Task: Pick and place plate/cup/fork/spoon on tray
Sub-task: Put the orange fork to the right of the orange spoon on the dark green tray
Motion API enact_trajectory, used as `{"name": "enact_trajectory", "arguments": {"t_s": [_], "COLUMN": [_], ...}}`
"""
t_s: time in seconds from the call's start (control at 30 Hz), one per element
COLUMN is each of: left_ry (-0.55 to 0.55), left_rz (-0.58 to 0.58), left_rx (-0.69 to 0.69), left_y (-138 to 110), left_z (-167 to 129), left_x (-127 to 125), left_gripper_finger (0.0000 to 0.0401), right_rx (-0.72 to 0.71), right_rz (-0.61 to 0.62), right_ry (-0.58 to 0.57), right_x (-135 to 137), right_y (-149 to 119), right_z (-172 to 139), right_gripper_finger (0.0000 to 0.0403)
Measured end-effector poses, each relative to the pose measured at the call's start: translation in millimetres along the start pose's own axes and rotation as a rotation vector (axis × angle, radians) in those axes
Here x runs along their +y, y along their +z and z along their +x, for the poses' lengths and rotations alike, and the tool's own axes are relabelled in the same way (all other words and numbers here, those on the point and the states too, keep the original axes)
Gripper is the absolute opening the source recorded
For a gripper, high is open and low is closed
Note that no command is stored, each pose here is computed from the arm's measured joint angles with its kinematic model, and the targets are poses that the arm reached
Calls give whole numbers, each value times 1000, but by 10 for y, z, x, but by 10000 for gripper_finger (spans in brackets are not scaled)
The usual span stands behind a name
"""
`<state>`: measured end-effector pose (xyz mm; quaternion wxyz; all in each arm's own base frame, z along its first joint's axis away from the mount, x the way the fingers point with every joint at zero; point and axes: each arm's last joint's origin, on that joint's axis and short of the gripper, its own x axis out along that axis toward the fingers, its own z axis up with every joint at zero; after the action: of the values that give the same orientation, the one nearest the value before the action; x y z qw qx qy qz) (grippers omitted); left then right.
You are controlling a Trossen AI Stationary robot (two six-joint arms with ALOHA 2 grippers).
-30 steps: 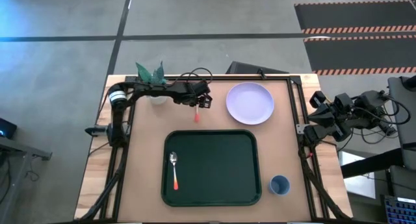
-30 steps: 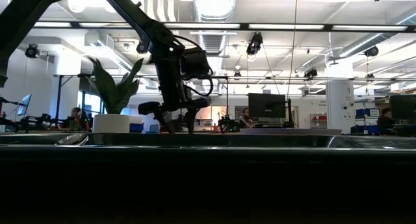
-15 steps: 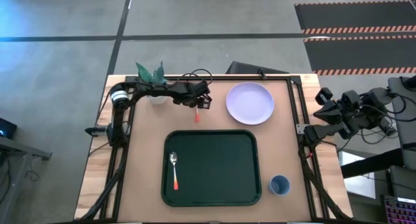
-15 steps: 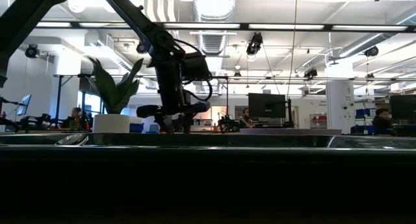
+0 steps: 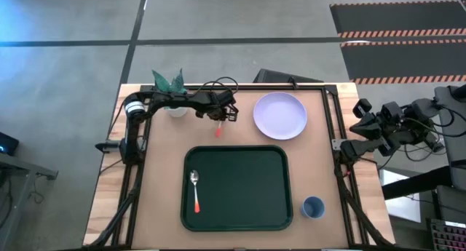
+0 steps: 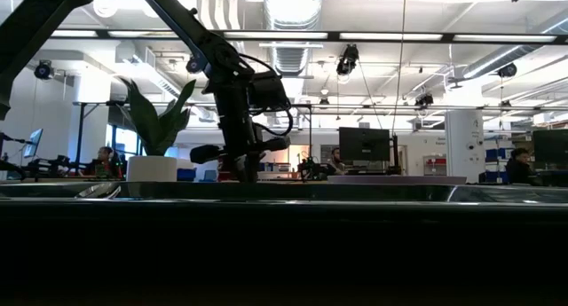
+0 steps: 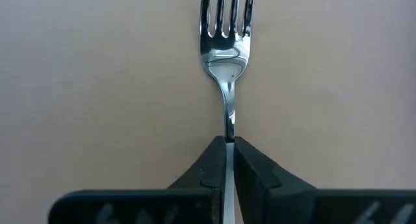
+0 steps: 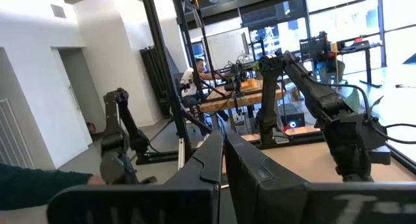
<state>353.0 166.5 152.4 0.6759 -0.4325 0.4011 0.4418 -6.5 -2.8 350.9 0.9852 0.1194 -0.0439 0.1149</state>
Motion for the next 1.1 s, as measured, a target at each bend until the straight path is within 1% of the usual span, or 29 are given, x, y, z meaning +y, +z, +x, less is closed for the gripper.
{"name": "enact_trajectory", "arguments": {"t_s": [0.1,0.2,0.23,0.3,0.37,0.47,0.53,0.6,0.7,0.8,0.87,0.93,0.97,1.0,1.1], "left_ry": [-31,-62,-59,-16,-27,-67,-84,-110,-128,-57,-4,36,44,54,71], "left_rz": [15,48,60,70,68,42,2,-67,-176,-289,-371,-394,-403,-409,-423], "left_rx": [33,9,-5,-26,-48,-74,-96,-120,-105,-46,1,47,94,126,116], "left_y": [-22,-37,-65,-206,-432,-848,-1181,-1531,-2074,-2587,-2863,-3055,-3105,-3143,-3169], "left_z": [-236,-710,-883,-1148,-1428,-1805,-1963,-2073,-2153,-2063,-1963,-1878,-1841,-1778,-1586], "left_x": [-72,-207,-245,-319,-444,-593,-663,-718,-742,-714,-706,-736,-784,-832,-904], "left_gripper_finger": [2,1,1,1,1,1,1,0,0,0,0,0,0,0,0], "right_rx": [1,3,3,3,4,6,7,7,7,7,7,7,6,6,3], "right_rz": [0,0,0,0,-3,-16,-21,-24,-23,-17,-17,-17,-17,-16,-4], "right_ry": [0,-1,-1,0,0,7,8,8,8,8,8,8,8,9,9], "right_x": [0,-1,-1,-1,-1,1,2,2,2,2,2,2,2,2,2], "right_y": [-1,-3,-3,-3,-4,-5,-5,-5,-5,-5,-5,-5,-5,-4,-2], "right_z": [0,0,0,0,0,0,0,0,0,0,0,0,0,0,0], "right_gripper_finger": [9,9,9,9,9,9,9,9,9,9,9,9,9,9,9]}}
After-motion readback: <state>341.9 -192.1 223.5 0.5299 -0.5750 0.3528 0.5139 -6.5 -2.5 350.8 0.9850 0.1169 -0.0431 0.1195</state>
